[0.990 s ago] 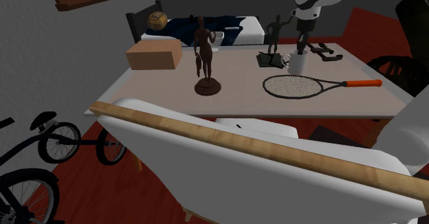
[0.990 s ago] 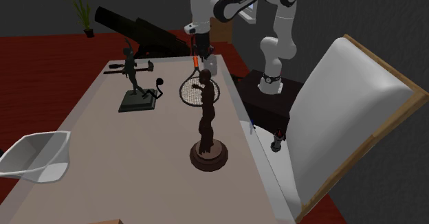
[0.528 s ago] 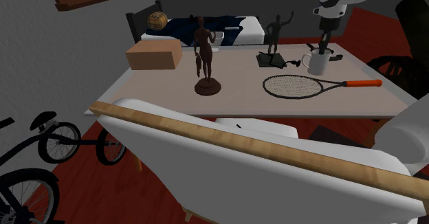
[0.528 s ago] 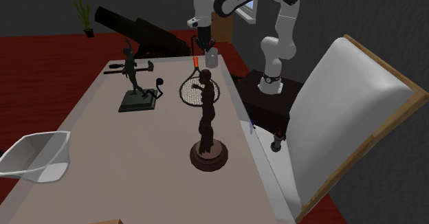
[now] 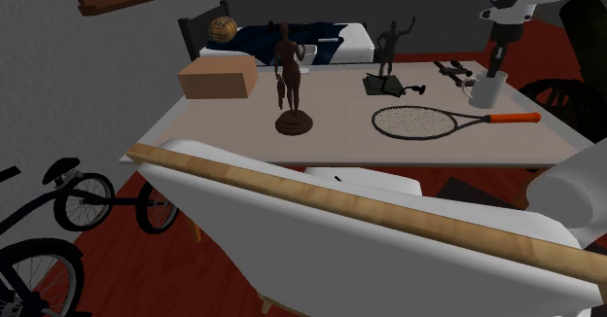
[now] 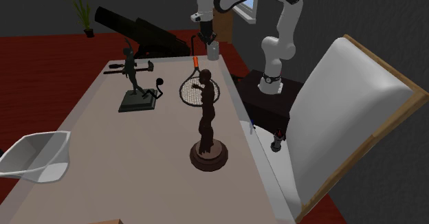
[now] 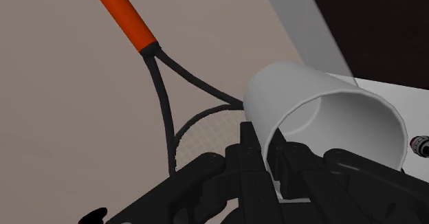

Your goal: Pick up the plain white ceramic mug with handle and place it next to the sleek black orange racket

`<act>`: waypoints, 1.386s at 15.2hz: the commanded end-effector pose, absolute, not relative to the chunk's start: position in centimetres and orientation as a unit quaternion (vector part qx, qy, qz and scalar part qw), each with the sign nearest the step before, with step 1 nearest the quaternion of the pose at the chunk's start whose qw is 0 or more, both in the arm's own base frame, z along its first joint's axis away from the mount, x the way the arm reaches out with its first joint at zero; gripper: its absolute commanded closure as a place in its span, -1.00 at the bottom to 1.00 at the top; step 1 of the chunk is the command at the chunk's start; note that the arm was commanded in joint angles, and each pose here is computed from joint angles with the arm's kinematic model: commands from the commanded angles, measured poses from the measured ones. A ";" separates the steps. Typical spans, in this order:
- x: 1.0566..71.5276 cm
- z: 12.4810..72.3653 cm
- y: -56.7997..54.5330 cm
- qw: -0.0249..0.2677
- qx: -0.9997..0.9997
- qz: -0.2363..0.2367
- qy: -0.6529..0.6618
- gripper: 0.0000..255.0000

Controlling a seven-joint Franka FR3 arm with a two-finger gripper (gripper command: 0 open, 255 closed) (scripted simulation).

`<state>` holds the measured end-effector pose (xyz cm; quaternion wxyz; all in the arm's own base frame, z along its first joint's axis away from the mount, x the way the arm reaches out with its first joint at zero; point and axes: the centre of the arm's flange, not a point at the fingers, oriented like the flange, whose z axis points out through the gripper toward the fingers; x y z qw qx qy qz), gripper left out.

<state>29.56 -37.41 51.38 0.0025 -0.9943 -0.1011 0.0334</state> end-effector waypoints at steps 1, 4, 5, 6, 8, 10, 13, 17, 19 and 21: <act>27.2 51.8 -38.7 0.003 -0.994 0.033 -0.102 1.00; 23.8 52.1 -40.6 0.003 -0.994 0.033 -0.102 1.00; 22.6 52.2 -41.3 0.003 -0.994 0.033 -0.102 1.00; 21.5 52.3 -42.0 0.003 -0.994 0.033 -0.102 1.00; 19.2 52.5 -43.3 0.003 -0.994 0.033 -0.102 1.00; 16.9 52.7 -44.6 0.003 -0.994 0.033 -0.102 1.00; 13.5 53.0 -46.6 0.003 -0.994 0.033 -0.102 1.00; 9.0 53.4 -49.2 0.003 -0.994 0.033 -0.102 1.00; 6.7 53.6 -50.6 0.003 -0.994 0.033 -0.102 1.00; 4.4 53.8 -51.9 0.003 -0.994 0.033 -0.102 1.00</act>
